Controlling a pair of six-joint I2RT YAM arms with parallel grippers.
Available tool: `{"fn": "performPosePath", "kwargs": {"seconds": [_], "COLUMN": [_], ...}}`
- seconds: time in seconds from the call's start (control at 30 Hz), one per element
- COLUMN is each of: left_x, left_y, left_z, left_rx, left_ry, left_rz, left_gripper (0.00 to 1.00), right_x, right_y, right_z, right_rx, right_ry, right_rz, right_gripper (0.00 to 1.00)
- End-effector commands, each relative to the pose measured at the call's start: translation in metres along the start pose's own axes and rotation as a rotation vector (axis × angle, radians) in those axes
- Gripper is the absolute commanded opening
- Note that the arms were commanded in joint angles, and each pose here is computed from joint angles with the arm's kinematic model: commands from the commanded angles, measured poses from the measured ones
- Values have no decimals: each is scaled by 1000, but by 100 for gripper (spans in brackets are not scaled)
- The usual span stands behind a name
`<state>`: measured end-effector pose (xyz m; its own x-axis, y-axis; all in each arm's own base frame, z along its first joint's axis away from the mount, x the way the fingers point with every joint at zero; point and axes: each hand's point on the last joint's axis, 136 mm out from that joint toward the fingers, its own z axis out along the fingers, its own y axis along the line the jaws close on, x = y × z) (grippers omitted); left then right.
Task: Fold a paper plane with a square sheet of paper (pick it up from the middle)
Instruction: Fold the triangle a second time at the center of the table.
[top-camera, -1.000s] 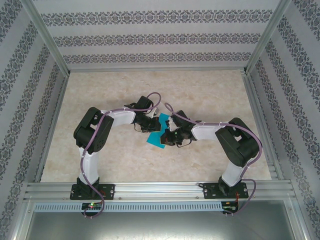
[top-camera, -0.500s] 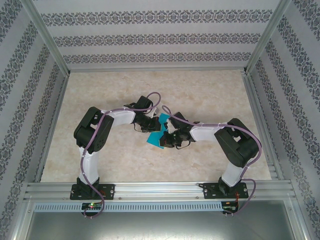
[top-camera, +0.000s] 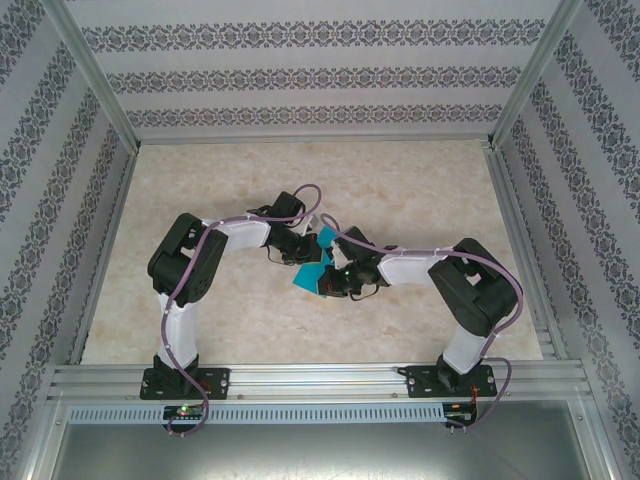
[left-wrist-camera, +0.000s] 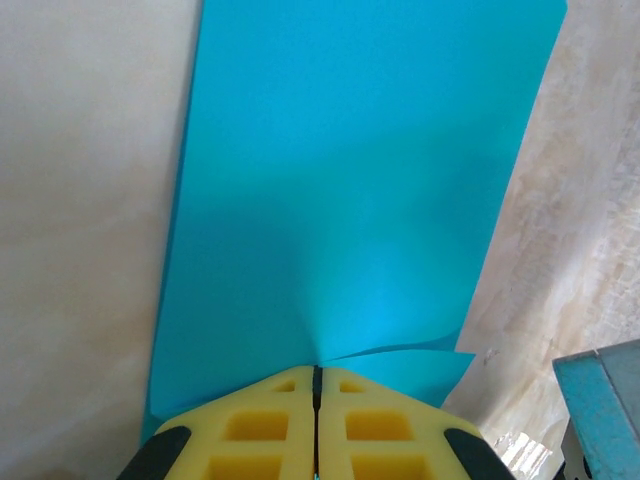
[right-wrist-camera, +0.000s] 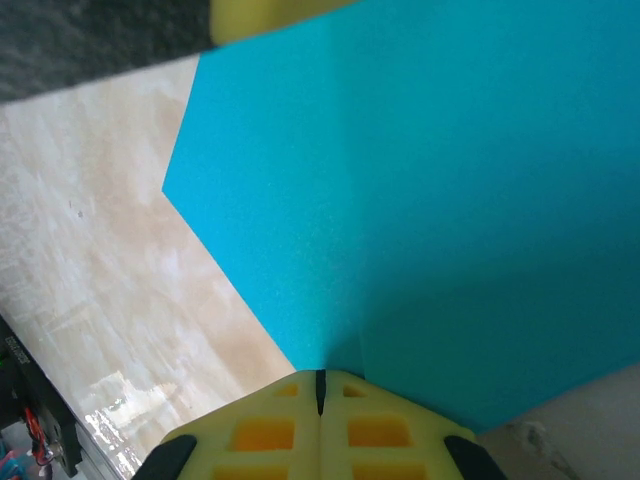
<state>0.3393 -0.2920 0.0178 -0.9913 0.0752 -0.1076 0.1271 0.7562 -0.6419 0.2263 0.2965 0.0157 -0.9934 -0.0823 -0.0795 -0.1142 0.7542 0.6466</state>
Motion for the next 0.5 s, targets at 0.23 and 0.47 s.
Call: {"fn": "performPosePath", "kwargs": {"seconds": [0.23, 0.47], "left_x": [32, 32], "left_y": [55, 54], "left_z": [21, 18], "left_rx": [-153, -153], "left_ry": [99, 97], "left_rz": [-69, -65], "left_gripper": [8, 9], "right_x": [15, -32], "right_y": [21, 28], "right_z": [-8, -29], "right_rx": [-79, -140], "right_ry": [0, -137], "right_rz": [46, 82], "right_gripper": [2, 2]}}
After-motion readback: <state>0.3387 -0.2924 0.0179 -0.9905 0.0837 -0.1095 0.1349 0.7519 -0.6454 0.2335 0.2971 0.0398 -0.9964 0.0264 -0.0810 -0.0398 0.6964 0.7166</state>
